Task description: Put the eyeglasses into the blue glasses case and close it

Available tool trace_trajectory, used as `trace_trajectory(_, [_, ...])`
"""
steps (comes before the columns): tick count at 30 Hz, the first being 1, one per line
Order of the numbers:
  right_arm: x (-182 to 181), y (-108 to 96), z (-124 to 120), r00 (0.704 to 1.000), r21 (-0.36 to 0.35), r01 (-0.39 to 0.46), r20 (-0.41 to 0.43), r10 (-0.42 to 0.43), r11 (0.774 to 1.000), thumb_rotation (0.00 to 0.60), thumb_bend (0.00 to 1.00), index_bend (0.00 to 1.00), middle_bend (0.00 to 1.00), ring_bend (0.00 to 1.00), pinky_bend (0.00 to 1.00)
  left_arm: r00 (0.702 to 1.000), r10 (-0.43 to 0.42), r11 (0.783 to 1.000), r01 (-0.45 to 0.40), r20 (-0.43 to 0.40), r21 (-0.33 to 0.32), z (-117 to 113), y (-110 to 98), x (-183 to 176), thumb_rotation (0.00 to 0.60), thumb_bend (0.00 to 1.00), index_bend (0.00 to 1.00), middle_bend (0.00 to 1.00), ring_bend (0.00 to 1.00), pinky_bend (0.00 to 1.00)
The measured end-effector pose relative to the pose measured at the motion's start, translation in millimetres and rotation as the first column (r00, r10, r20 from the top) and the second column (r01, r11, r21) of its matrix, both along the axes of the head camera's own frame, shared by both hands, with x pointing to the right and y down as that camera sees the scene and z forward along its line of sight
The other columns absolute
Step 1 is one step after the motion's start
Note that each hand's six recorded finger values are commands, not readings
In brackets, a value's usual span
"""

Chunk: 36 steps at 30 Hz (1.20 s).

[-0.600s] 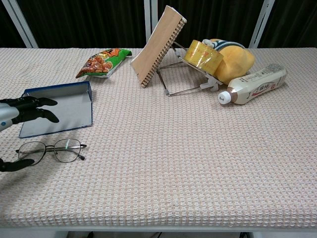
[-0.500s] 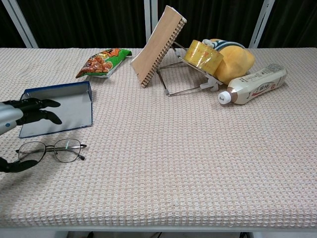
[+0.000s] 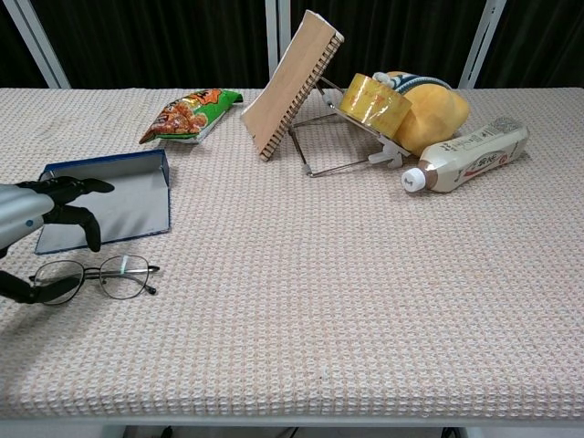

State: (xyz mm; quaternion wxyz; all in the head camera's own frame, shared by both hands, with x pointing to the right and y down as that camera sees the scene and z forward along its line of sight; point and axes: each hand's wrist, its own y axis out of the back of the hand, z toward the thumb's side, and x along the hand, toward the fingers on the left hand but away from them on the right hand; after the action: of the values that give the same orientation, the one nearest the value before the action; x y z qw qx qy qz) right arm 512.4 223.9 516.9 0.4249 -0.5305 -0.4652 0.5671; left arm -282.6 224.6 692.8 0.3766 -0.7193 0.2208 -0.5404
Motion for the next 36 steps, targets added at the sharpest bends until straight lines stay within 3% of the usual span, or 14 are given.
trace_trajectory(7, [0.0, 1.1, 4.6, 1.000, -0.011, -0.002, -0.001, 0.002, 1.000, 0.600, 0.33, 0.00, 0.00, 0.00, 0.00, 0.999, -0.010, 1.000, 0.010, -0.034, -0.009, 1.7, -3.1, 7.4, 0.520, 0.31, 0.44, 0.05, 0.00, 0.14])
trace_trajectory(15, [4.2, 2.0, 4.4, 1.000, -0.011, -0.012, -0.006, 0.012, 1.000, 0.600, 0.33, 0.00, 0.00, 0.00, 0.00, 1.000, -0.008, 0.999, 0.007, -0.015, -0.036, 11.7, -2.3, 9.3, 0.521, 0.33, 0.49, 0.05, 0.00, 0.14])
trace_trajectory(28, [7.7, 2.9, 8.7, 1.000, -0.019, -0.020, -0.006, 0.020, 1.000, 0.600, 0.33, 0.00, 0.00, 0.00, 0.00, 1.000, -0.012, 0.999, 0.012, -0.001, -0.042, 15.2, -5.0, 10.2, 0.600, 0.36, 0.54, 0.07, 0.00, 0.14])
trace_trajectory(36, [7.9, 3.5, 9.7, 1.000, -0.019, -0.020, -0.005, 0.020, 1.000, 0.600, 0.33, 0.00, 0.00, 0.00, 0.00, 0.999, -0.026, 1.000, 0.025, -0.019, -0.016, 11.4, -9.7, 10.2, 0.600, 0.46, 0.59, 0.09, 0.00, 0.15])
